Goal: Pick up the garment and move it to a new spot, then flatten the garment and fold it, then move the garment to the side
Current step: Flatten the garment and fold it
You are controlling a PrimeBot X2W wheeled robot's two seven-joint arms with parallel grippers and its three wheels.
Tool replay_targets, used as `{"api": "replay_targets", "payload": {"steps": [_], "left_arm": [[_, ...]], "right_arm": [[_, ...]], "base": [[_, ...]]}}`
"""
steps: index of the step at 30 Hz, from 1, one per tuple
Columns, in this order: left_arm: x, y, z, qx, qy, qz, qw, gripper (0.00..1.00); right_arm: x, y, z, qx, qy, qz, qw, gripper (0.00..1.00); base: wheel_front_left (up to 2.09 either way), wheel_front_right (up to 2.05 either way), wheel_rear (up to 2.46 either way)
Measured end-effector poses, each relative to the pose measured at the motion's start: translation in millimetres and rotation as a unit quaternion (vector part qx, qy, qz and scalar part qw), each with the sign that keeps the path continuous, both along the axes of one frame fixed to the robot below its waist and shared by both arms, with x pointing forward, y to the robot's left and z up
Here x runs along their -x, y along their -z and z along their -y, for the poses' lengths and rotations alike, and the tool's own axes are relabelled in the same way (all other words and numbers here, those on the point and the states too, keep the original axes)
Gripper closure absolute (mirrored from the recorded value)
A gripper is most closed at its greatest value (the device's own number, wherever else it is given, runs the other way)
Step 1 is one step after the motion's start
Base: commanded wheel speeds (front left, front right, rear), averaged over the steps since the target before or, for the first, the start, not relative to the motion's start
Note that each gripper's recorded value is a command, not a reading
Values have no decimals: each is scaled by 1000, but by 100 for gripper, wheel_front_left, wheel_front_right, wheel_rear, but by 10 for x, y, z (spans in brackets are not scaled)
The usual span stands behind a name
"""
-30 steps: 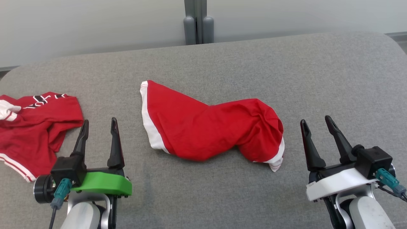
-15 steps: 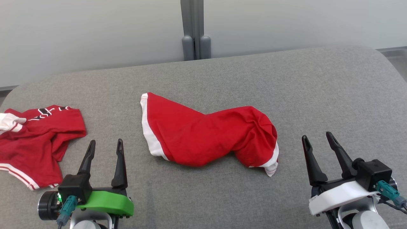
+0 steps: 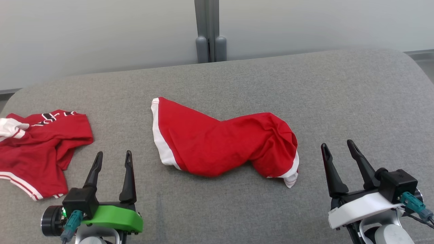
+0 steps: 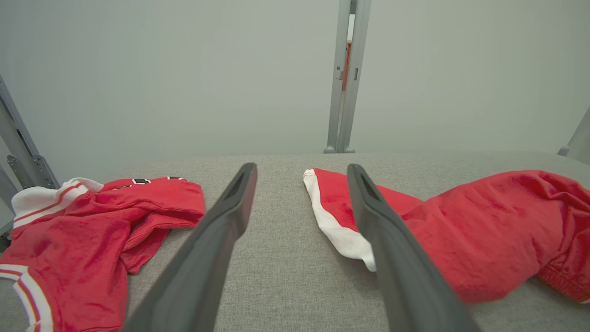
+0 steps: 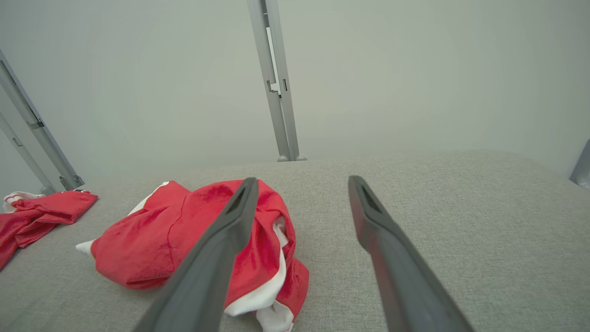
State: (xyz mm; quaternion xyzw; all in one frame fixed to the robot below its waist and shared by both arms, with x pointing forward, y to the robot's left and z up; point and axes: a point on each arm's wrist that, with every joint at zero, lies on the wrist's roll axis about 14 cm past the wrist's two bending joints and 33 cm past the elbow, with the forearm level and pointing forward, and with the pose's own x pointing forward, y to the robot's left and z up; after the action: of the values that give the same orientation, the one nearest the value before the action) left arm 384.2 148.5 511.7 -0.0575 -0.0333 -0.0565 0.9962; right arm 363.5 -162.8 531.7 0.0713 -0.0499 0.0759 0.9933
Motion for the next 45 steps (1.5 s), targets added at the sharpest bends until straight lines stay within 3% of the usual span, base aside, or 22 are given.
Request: {"api": "replay_targets", "payload": {"steps": [7, 12, 19, 28, 31, 36, 45], "left_arm": [[-26, 1, 73, -1, 12, 1, 1000, 0], [-148, -41, 601, -3, 101, -4, 995, 0], [-175, 407, 1327, -32, 223, -96, 970, 0], [-163, 1071, 1577, -88, 284, -200, 934, 0], [-172, 1206, 1587, -104, 295, -220, 924, 100], [-251, 1232, 1540, -110, 295, -217, 924, 100], [-582, 710, 1226, -91, 238, -121, 960, 100]], "right_arm": [[-20, 29, 3, 0, 1, -4, 1000, 0], [-105, 73, 17, 1, 1, -10, 1000, 0], [-274, 202, -18, -3, -4, -24, 1000, 0], [-362, 388, 101, -6, 15, -45, 999, 0], [-364, 435, 141, -5, 21, -50, 999, 0], [-391, 451, 167, -6, 26, -50, 998, 0], [-425, 411, 162, -10, 26, -40, 999, 0]], "base": [[0, 0, 0], [0, 0, 0], [0, 0, 0], [0, 0, 0], [0, 0, 0], [0, 0, 0], [0, 0, 0]]}}
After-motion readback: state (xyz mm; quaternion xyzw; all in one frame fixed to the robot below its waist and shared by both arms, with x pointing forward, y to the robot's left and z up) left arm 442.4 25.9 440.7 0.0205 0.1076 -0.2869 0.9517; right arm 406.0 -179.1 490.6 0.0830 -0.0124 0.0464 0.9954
